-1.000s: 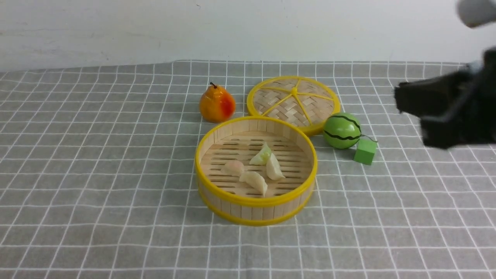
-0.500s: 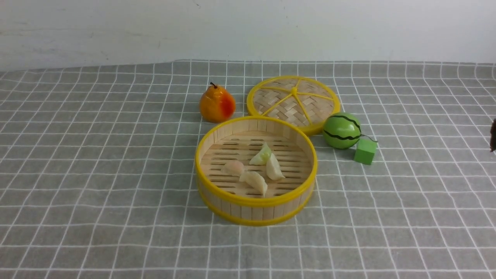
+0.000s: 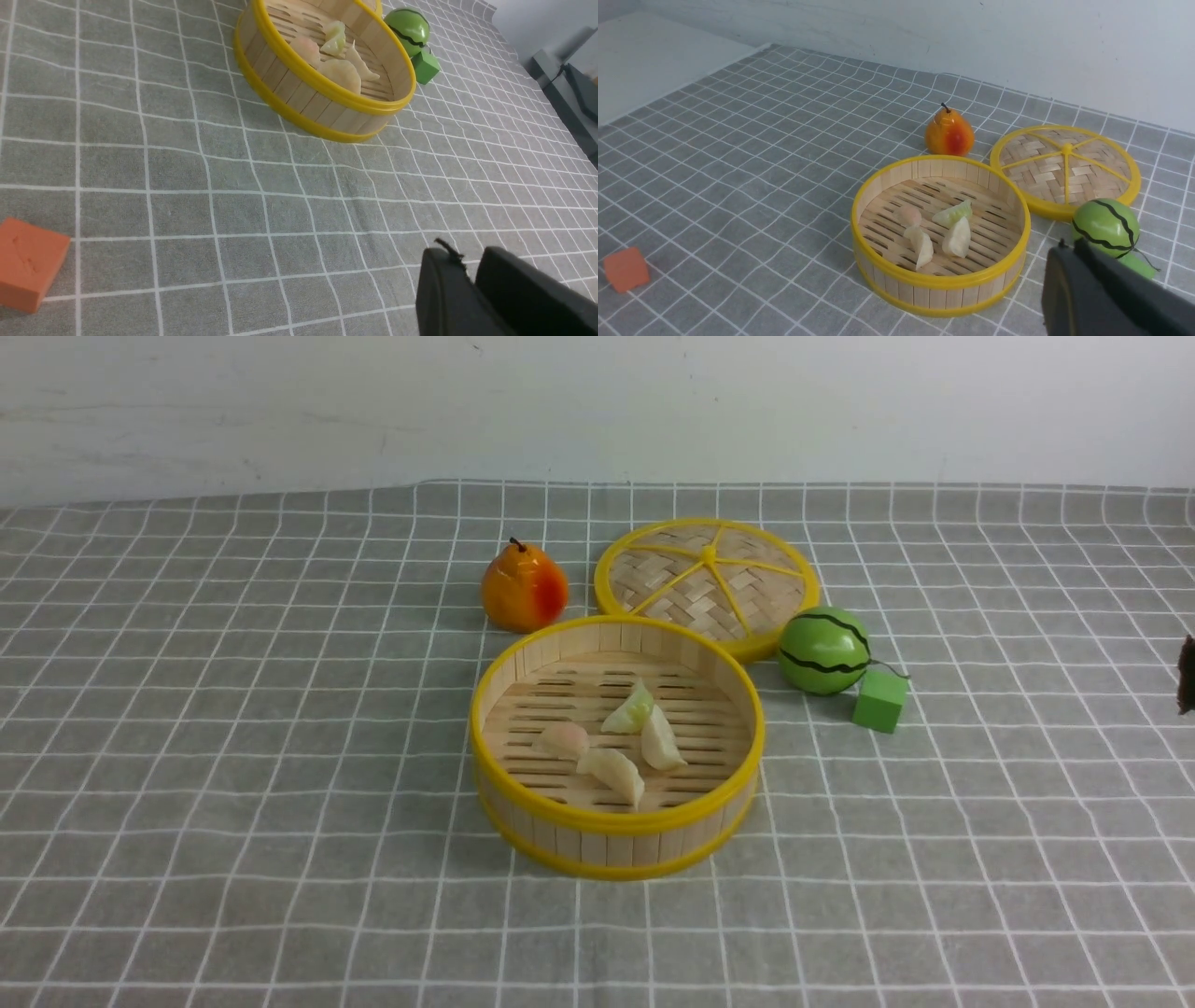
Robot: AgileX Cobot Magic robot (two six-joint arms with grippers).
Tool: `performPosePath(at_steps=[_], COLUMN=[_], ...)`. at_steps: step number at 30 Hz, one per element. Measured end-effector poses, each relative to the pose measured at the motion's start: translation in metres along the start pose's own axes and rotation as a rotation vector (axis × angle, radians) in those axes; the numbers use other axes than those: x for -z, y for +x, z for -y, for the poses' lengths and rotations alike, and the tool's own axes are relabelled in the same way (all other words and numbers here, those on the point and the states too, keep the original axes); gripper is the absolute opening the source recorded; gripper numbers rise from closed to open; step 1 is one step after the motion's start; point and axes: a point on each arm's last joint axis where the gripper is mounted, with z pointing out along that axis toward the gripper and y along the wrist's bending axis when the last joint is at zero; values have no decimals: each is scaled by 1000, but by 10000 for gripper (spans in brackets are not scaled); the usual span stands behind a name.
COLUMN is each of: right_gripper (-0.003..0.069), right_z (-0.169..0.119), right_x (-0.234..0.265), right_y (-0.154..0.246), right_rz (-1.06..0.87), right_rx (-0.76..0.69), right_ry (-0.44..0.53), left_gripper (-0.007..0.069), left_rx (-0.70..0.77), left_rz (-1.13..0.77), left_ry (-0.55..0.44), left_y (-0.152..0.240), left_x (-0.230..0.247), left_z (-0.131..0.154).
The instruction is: Put the dumplings into the steamer on the table with the grey tablecloth.
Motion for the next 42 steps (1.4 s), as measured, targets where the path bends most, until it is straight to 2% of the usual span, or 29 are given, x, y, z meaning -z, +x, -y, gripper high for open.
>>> performPosePath(at_steps=[6, 11, 14, 23, 27, 30, 42], right_gripper=[-6, -5, -5, -5, -4, -4, -4], right_z=[0, 7, 17, 43, 47, 50, 51], right_x=[-2, -3, 2, 28, 29, 26, 26], right_y=[5, 34, 61, 155, 183, 205, 220], right_rz=[-17, -21, 4, 157, 167, 134, -10], right_rx=[-1, 36, 31, -47, -107, -144, -182], right_ry=[1, 49, 127, 504, 600, 629, 642], left_gripper=[110, 112, 115, 127, 130, 130, 140], left_rx=[0, 0, 0, 0, 0, 0, 0], left_rz=[0, 0, 0, 0, 0, 0, 0], left_ry=[0, 0, 0, 0, 0, 0, 0], left_y=[0, 0, 0, 0, 0, 0, 0], left_x=[0, 0, 0, 0, 0, 0, 0], left_z=[0, 0, 0, 0, 0, 0, 0])
